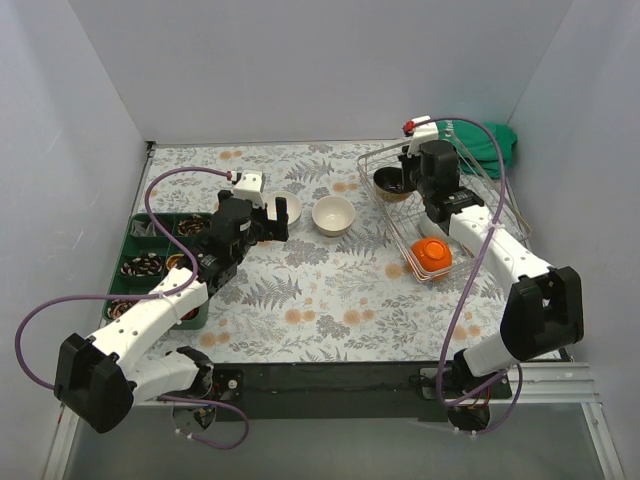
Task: Unload the bowls from the dish rack
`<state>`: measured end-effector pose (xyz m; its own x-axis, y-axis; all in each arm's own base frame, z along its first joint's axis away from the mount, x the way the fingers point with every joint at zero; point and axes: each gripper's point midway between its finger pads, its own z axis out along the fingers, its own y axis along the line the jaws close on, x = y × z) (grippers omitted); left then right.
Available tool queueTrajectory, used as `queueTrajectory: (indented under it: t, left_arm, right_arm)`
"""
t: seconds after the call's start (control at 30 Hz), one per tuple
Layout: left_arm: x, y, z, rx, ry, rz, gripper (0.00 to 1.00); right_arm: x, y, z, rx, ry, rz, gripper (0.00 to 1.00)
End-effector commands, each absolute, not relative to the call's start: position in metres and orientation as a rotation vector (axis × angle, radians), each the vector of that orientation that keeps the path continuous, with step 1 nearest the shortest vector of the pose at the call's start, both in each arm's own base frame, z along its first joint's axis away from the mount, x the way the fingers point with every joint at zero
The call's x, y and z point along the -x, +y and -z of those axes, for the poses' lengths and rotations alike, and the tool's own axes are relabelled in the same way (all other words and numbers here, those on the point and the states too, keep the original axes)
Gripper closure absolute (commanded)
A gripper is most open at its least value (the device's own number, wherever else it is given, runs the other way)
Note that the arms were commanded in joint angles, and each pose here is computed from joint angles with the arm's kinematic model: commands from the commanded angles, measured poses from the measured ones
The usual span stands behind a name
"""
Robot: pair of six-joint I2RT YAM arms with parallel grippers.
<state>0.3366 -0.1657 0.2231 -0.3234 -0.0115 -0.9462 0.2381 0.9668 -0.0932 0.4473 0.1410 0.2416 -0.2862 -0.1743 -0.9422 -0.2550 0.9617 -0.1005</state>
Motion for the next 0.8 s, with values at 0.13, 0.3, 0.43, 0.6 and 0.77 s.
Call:
queueTrajectory:
  t: [0.13, 0.3, 0.43, 0.6, 0.77]
  left_arm:
    - [-0.336, -0.165, -0.224, -0.163, 1.884, 0.257, 0.02]
    - [-0.336, -0.166, -0.223, -0.166, 1.886, 0.256, 0.02]
    - [-0.336, -0.166, -0.223, -0.167, 1.887, 0.258, 0.02]
    - [-0.336, -0.167, -0.223, -0.167, 1.888, 0.257, 0.02]
    - [-0.336, -0.167, -0.223, -0.168, 1.888, 0.259, 0.02]
  right_arm:
    - [-0.459, 0.107, -0.232, 0.026, 2.004, -0.053, 0.52]
    - [-0.464, 0.099, -0.214, -0.05, 2.102, -0.083, 0.43]
    - [-0.473, 0.101, -0.192, -0.088, 2.185, -0.119, 0.43]
    - [-0.483, 0.11, -0.174, -0.095, 2.262, -0.205, 0.44]
    - [-0.485, 0.117, -0.16, -0.082, 2.335, -0.253, 0.56]
